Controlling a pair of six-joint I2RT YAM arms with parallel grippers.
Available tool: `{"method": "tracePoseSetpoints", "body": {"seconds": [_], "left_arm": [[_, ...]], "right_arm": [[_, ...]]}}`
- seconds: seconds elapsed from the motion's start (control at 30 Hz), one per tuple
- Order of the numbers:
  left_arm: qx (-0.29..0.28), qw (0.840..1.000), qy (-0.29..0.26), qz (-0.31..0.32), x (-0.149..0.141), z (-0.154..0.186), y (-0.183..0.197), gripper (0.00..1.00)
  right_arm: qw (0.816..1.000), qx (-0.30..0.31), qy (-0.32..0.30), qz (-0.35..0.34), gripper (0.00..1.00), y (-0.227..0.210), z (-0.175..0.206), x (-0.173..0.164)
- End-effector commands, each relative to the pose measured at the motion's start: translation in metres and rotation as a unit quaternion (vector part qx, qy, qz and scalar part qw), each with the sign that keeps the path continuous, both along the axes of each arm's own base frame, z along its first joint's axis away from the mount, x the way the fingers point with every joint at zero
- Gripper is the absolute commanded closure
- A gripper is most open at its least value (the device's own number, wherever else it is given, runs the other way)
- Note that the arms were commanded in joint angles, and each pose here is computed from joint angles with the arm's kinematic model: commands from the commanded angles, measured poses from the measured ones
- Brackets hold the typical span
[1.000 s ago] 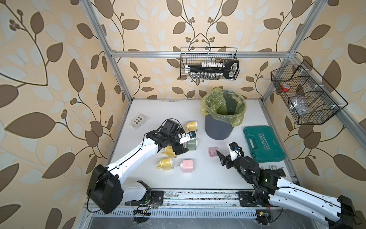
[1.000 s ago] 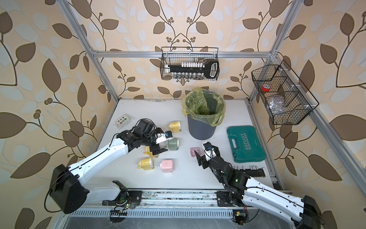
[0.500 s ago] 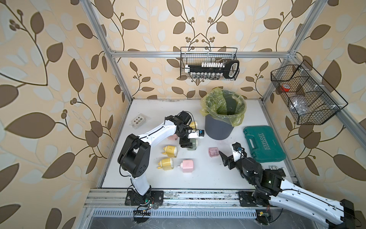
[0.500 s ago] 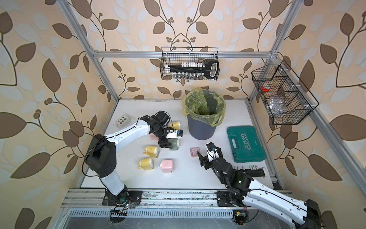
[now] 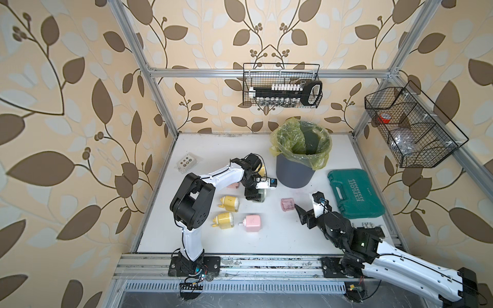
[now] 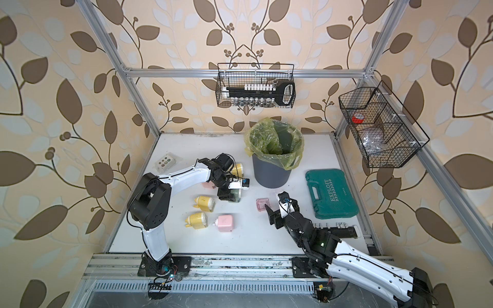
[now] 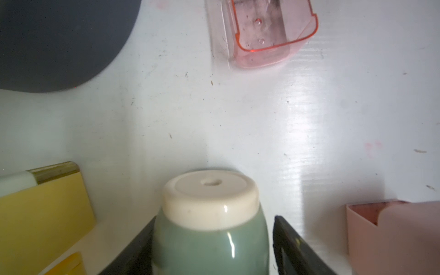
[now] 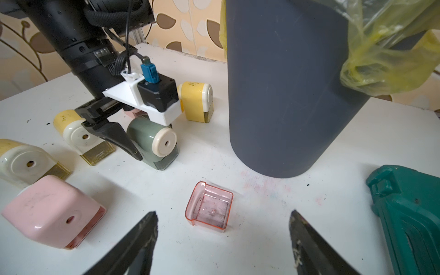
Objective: Take out the pencil sharpener tray and clean the shavings
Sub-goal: Pick up the pencil sharpener from the center of the board.
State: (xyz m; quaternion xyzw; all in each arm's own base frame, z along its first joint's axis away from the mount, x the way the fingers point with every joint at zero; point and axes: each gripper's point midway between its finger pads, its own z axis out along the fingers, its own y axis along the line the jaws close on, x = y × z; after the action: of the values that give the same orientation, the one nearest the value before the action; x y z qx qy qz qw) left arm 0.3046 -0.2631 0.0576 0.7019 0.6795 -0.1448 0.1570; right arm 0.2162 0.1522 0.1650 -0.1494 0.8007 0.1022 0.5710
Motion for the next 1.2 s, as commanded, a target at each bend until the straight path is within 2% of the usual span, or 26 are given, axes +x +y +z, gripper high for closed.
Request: {"method": "tracePoseSetpoints", "body": {"seconds": [0.0, 0.17, 0.3, 0.33, 0.47, 0.57, 0.7, 0.77, 0.93, 1.03, 1.17], "left_arm": [[0.027, 0.999, 0.037, -0.004, -0.018, -0.016, 0.006, 0.29], [0.026, 0.999, 0.039, -0.003, -0.019, -0.017, 0.006, 0.34], [0.019, 0.999, 0.036, -0.024, -0.027, -0.018, 0.003, 0.44], [0.016, 0.999, 0.029, -0.028, -0.028, -0.018, 0.002, 0.49], [0.011, 1.000, -0.001, -0.023, -0.024, -0.018, 0.003, 0.83], [0.004, 0.999, -0.031, -0.012, -0.017, -0.006, 0.004, 1.00], [-0.013, 0.997, -0.070, -0.005, -0.015, 0.019, 0.006, 1.00], [-0.019, 0.997, -0.079, 0.000, -0.019, 0.029, 0.011, 1.00], [-0.037, 0.999, -0.035, 0.000, -0.046, 0.042, 0.020, 1.00], [-0.049, 0.998, -0.026, -0.005, -0.057, 0.051, 0.022, 1.00], [-0.069, 0.997, -0.009, -0.023, -0.068, 0.079, 0.018, 1.00]], "right_arm": [[1.000, 0.002, 0.010, 0.000, 0.17, -0.002, -0.006, -0.002], [1.000, 0.005, 0.012, 0.000, 0.17, -0.002, -0.006, -0.003], [1.000, 0.004, 0.014, -0.001, 0.17, -0.002, -0.008, -0.003], [1.000, 0.004, 0.015, -0.004, 0.17, -0.003, -0.008, -0.002], [0.999, 0.002, 0.017, -0.030, 0.17, -0.010, -0.008, 0.001], [0.999, 0.000, 0.017, -0.051, 0.17, -0.016, -0.003, 0.003], [0.999, -0.003, 0.006, -0.032, 0.17, -0.008, 0.010, 0.005], [1.000, -0.011, -0.001, 0.007, 0.17, 0.006, 0.017, 0.003], [0.990, 0.010, -0.011, 0.143, 0.16, 0.056, 0.028, -0.011], [0.984, -0.004, -0.016, 0.179, 0.15, 0.072, 0.024, -0.015], [0.976, 0.002, -0.038, 0.217, 0.14, 0.087, 0.027, -0.020]]}}
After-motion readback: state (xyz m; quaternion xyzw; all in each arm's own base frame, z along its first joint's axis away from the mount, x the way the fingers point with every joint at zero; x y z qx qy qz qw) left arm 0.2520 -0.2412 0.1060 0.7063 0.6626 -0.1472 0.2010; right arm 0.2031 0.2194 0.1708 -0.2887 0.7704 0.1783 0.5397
